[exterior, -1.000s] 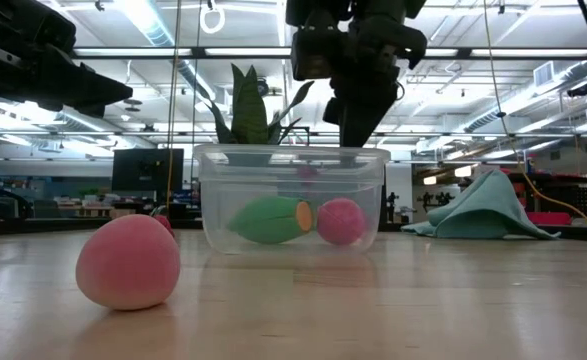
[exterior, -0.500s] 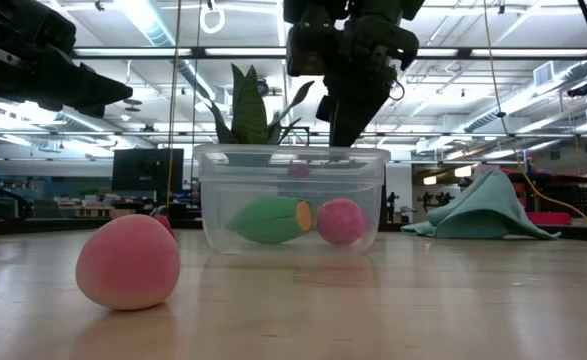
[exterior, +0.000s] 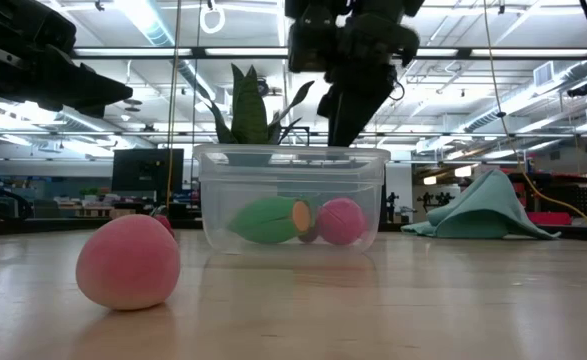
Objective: Pick and placing Produce into tupperware
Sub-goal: Put the strawberry into the transparent container
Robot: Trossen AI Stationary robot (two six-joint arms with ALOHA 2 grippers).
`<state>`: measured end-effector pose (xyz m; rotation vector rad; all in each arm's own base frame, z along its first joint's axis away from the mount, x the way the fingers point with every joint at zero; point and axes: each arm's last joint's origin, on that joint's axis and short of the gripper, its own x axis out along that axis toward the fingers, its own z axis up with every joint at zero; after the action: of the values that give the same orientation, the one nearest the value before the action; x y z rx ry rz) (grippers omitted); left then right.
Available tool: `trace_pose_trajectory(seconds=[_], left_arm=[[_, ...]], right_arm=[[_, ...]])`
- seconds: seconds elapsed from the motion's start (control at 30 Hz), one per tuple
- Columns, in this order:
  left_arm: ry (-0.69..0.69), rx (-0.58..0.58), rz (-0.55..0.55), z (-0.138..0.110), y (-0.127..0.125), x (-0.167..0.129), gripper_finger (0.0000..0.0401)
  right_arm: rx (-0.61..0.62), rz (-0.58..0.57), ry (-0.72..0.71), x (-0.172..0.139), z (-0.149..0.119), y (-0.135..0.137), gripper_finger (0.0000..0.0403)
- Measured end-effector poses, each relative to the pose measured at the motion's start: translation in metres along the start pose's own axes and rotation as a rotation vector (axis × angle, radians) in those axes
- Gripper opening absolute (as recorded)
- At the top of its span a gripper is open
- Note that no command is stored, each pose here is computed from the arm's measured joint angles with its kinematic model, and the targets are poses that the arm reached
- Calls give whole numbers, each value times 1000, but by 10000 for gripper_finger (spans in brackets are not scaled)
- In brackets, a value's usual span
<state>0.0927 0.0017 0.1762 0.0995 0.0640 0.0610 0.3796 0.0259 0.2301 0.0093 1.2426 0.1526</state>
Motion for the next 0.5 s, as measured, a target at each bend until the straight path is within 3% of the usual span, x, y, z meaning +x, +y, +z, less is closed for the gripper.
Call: trace_pose_trajectory(seconds=[0.2, 0.37, 0.5], left_arm=[[3, -2, 0, 0, 0, 0, 85], [7, -6, -1, -1, 0, 0, 83], [45, -4, -5, -3, 0, 0, 79]], right_arm=[[30, 7, -2, -38, -12, 13, 136], [70, 31, -92, -81, -28, 35, 126], [91, 5, -168, -97, -46, 54, 127]])
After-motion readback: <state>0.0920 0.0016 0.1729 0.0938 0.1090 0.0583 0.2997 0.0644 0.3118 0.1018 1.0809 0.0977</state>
